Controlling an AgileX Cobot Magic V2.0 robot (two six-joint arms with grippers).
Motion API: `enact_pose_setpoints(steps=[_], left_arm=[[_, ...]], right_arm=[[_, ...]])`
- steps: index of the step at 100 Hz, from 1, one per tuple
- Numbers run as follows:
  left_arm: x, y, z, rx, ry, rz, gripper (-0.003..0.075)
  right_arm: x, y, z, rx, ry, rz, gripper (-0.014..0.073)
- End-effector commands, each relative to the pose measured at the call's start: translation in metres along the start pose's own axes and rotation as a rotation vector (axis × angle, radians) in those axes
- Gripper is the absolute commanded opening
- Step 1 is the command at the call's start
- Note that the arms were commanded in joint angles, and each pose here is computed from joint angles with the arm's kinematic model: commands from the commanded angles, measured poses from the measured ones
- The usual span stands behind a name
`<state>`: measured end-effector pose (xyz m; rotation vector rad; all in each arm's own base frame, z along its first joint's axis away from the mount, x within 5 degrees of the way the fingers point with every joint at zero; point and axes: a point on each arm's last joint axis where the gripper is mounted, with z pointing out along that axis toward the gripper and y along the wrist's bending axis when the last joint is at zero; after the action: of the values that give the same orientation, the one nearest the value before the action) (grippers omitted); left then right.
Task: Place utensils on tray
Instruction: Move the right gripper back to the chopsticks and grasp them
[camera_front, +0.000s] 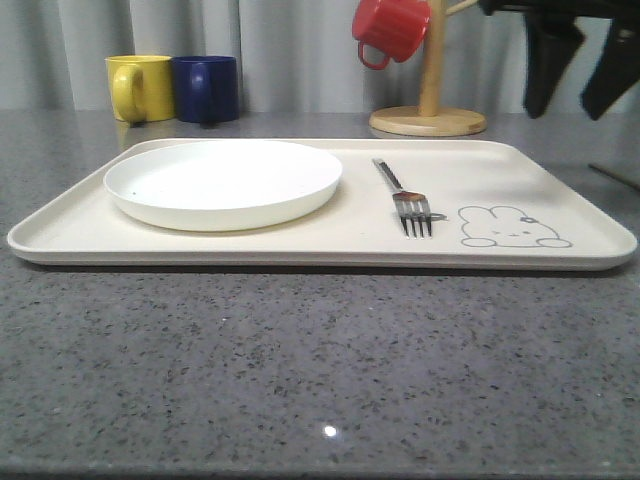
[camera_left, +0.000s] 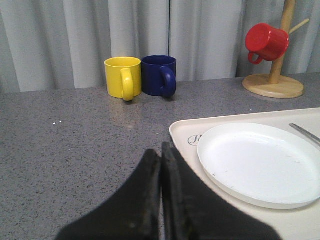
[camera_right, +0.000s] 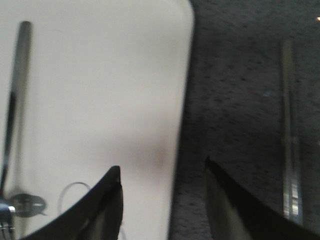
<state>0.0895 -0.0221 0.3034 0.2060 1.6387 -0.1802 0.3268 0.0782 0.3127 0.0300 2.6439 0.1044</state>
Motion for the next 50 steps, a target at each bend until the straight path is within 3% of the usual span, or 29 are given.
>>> enact_pose_setpoints(steps=[1,26,50], left_arm=[[-0.016,0.002,-0.001,-0.023,-0.095,-0.005,-0.0018],[-0.016,0.002,-0.001,-0.023,-0.095,-0.005,-0.0018],[-0.016,0.002,-0.001,-0.023,-0.095,-0.005,-0.0018]], right_arm=[[-0.009,-0.022,-0.026,0.030,-0.071,-0.026,0.0385],[-0.008,-0.069,-0.017,0.064,-0.027,0.018,0.0384],[-0.002,-0.085,0.006,0.064,0.051,0.008,0.0384]])
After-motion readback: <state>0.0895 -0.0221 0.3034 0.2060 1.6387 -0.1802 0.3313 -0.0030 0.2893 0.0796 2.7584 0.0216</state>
